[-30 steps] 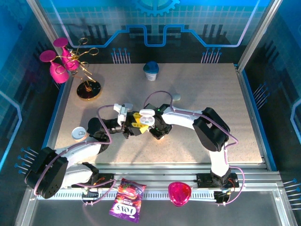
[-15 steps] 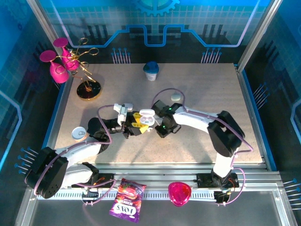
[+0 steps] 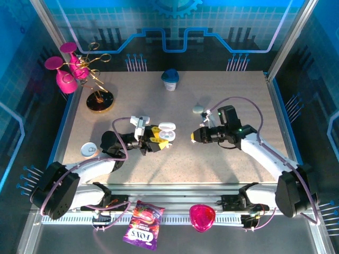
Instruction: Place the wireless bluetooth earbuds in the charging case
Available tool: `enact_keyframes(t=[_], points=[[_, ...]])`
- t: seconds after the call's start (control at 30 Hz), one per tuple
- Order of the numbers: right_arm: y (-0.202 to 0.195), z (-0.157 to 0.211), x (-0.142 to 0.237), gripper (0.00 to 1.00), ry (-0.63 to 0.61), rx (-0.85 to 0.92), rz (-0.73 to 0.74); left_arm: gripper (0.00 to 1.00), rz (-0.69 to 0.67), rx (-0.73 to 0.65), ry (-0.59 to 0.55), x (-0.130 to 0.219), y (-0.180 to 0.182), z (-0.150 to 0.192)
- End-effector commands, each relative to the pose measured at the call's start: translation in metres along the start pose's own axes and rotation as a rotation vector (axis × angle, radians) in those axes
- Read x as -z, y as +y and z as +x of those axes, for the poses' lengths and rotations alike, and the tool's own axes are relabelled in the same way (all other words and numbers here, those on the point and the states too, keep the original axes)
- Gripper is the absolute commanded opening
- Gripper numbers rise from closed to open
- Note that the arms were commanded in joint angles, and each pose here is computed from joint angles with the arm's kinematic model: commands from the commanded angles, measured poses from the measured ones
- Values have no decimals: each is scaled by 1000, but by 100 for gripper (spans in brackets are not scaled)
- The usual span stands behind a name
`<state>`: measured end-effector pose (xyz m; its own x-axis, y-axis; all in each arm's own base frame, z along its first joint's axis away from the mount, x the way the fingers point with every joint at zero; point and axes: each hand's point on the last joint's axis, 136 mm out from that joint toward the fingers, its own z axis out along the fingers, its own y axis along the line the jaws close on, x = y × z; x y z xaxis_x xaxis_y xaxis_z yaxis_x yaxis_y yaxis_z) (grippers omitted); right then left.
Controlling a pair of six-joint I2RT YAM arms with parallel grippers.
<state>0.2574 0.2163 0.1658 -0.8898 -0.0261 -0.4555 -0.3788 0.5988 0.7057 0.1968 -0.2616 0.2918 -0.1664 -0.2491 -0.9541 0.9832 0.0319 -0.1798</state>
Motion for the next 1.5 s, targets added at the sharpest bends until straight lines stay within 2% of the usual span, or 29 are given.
enact_keyframes(t=[0.0, 0.17, 0.83, 1.13, 1.47], points=[[40, -14, 18, 17, -64, -57, -261, 28, -1, -45, -9, -1, 1, 1], [57, -28, 38, 17, -128, -127, -423, 28, -5, -37, -1, -1, 4, 6], [46, -24, 32, 14, -48, -496, -458, 28, -10, -34, 4, 1, 3, 10], [44, -21, 26, 14, -13, -551, -464, 28, -11, -29, 9, 0, 5, 11], [53, -25, 29, 14, -16, -532, -486, 28, -21, -28, 11, 0, 9, 14]])
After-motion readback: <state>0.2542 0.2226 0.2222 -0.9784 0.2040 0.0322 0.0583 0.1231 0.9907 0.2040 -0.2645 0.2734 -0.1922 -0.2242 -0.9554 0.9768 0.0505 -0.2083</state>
